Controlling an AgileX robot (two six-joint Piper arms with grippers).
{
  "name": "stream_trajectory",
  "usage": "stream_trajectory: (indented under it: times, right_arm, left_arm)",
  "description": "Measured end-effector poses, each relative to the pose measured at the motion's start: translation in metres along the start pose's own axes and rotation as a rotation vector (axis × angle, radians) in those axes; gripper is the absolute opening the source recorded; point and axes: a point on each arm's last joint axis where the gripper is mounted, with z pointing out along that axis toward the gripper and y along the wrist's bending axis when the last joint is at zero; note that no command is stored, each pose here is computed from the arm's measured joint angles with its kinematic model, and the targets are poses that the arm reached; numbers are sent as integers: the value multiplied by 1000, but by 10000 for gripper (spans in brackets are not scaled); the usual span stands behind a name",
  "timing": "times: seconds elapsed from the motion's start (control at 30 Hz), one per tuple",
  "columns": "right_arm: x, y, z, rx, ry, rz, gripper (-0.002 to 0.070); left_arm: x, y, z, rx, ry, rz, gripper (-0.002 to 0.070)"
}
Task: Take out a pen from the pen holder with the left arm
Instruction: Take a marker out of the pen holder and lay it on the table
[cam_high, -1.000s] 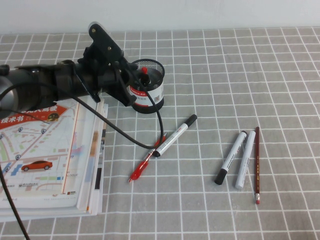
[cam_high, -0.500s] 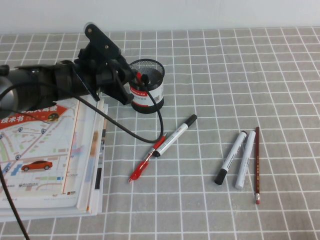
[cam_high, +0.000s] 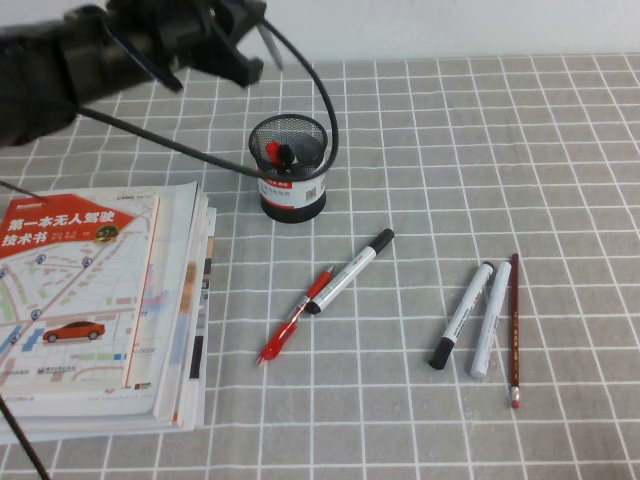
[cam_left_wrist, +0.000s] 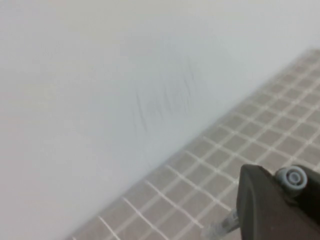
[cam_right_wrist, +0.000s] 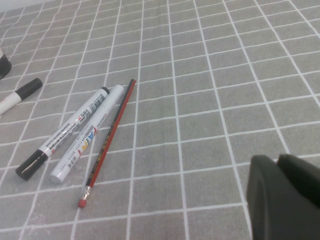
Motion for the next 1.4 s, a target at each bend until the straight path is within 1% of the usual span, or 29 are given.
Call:
stream_trajectory:
  times: [0.13,0.2,0.27,0.33,0.4,0.47,0.57,0.63,0.77,0.87,0.97,1.1,1.23,1.4]
  right_arm:
    - [0,0,0,0,0,0,-13]
    - [0,0,0,0,0,0,-13]
    - [0,0,0,0,0,0,-13]
    - [0,0,0,0,0,0,-13]
    - [0,0,0,0,0,0,-12]
    - [0,0,0,0,0,0,-13]
    - [0,0,0,0,0,0,-13]
    - [0,0,0,0,0,0,-13]
    - [0,0,0,0,0,0,-13]
    - [0,0,0,0,0,0,-13]
    - [0,0,0,0,0,0,-13]
    - [0,0,0,0,0,0,-13]
    - [0,0,0,0,0,0,-13]
    - [0,0,0,0,0,0,-13]
  left_arm:
    - [-35,3,-25,-55,-67,-18,53]
    - [-53,3,-40,-73,-103,-72,53]
    - [-70,1,-56,-71,-132,-153,53]
    - [-85,-6,-72,-33,-137,-199,53]
    - [-99,-16,-90,39,-115,-248,53]
    - [-102,-27,-101,122,-49,-291,53]
    - [-96,-42,-111,242,103,-355,53]
    - [-88,-49,-114,305,215,-376,53]
    - [-78,-61,-114,379,353,-396,53]
    - [-75,-80,-105,442,416,-382,53]
    - [-70,-107,-88,517,474,-364,53]
    - [-55,-138,-58,571,553,-364,53]
    - [-28,-159,-28,603,642,-390,53]
    - [6,-171,-1,611,736,-426,53]
